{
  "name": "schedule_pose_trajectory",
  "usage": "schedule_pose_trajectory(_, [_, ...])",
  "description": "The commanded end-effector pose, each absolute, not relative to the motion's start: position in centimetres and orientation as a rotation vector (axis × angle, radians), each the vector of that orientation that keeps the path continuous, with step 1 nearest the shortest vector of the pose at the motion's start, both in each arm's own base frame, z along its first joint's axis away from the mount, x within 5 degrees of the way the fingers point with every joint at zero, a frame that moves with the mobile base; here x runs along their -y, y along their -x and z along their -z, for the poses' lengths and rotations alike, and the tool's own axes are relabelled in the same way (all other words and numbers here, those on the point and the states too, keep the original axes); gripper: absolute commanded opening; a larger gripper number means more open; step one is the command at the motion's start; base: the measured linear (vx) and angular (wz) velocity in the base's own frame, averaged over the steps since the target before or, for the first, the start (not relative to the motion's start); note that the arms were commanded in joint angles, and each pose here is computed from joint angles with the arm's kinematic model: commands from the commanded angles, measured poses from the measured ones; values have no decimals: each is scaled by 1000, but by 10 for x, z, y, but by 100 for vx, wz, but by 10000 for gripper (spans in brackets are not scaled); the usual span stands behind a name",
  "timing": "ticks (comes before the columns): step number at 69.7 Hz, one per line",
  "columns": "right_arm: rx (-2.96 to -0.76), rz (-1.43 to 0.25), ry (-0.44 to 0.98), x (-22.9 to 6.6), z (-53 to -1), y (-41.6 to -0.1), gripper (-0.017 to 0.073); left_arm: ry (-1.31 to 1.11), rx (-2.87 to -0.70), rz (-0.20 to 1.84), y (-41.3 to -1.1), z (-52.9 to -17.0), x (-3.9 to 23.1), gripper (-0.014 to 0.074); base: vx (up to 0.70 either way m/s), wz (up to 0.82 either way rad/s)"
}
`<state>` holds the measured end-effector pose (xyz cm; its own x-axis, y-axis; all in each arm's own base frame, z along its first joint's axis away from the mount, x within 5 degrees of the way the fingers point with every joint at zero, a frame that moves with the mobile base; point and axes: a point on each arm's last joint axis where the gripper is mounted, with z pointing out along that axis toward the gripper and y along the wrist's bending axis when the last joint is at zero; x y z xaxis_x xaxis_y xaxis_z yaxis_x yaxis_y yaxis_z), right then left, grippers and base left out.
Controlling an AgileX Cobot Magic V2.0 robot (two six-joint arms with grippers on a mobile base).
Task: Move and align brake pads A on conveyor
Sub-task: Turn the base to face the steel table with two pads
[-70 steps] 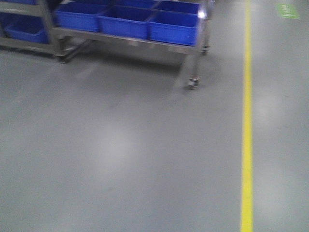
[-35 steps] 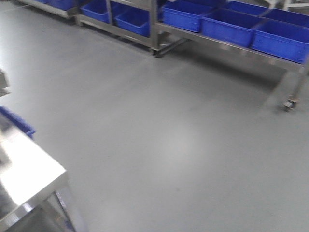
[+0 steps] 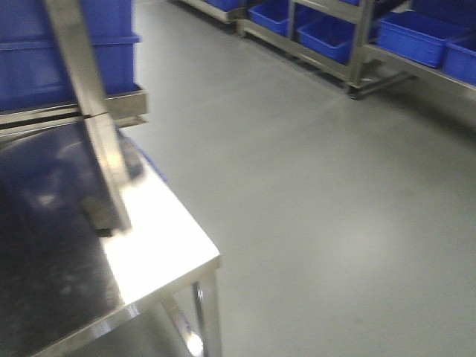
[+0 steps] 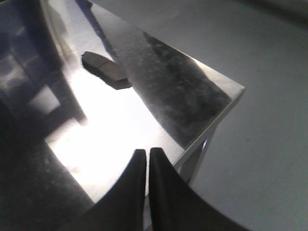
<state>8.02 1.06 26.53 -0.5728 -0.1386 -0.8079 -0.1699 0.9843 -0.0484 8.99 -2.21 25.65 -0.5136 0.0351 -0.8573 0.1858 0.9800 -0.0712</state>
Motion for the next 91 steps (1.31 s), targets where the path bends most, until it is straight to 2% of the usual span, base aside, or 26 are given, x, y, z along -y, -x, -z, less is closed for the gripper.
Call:
schedule_pose_trajectory(1, [-2105,-32,210,-10,-278,-85,-3,-158,-2023,214,-93,-270,25,-6,6,64])
schedule_pose_trajectory(45, [-2105,-32,210,-10,-278,-85,-3,-158,-2023,214,-93,-270,25,-6,8,68])
schedule_pose_trajectory(91, [-2105,-32,210,-10,-278,-85,-3,-158,-2022,214,-94,-270,25,-6,7,24])
